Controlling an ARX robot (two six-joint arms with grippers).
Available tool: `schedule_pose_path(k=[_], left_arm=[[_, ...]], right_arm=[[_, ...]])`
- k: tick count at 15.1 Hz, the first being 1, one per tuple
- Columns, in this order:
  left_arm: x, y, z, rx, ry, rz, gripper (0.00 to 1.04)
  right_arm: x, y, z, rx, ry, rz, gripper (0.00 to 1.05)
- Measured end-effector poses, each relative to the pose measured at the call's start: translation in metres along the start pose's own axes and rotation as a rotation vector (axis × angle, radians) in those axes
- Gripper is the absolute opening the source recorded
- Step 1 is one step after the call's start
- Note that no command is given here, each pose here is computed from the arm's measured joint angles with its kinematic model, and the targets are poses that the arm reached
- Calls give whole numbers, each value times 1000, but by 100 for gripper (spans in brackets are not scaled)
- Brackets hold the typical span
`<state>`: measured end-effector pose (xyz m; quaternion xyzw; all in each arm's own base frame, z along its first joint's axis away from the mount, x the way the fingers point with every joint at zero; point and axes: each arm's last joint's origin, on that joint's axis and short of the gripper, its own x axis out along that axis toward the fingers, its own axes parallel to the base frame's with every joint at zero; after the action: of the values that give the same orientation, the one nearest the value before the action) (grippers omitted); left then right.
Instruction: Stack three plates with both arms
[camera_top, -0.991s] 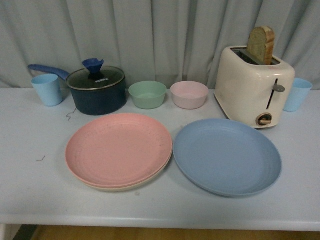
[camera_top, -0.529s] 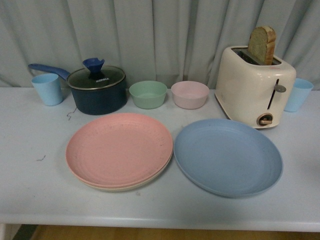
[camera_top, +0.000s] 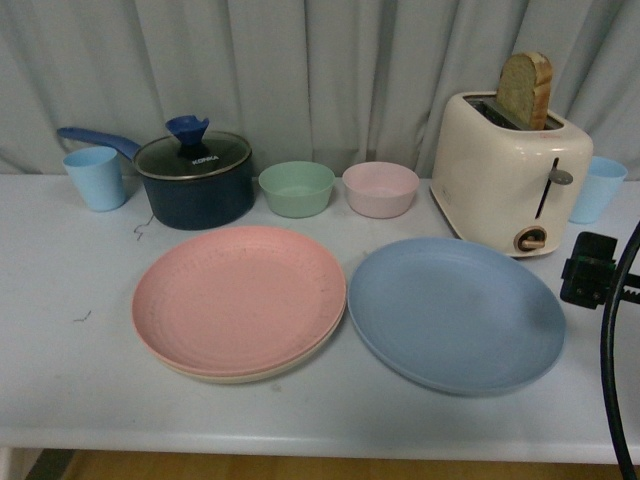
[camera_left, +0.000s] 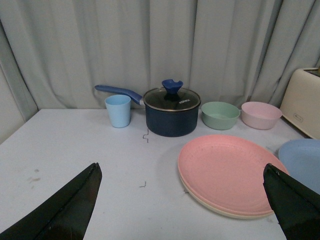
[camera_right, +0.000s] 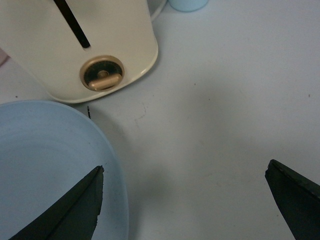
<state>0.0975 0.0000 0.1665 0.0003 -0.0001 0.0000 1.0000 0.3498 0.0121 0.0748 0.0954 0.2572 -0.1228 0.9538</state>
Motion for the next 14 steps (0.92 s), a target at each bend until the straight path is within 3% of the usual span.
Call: schedule_pose_path(k=[5,6,10,14], left_arm=[[0,0,0,0,0,0,98],[0,0,0,0,0,0,98],[0,0,0,0,0,0,98],[0,0,0,0,0,0,98]], right_arm=[[21,24,-13,34,63,-24,98],[31,52,-32,18,154,3,98],[44,61,-34,25,187,-44,98],[46,56,-32,49,179,-57,40]])
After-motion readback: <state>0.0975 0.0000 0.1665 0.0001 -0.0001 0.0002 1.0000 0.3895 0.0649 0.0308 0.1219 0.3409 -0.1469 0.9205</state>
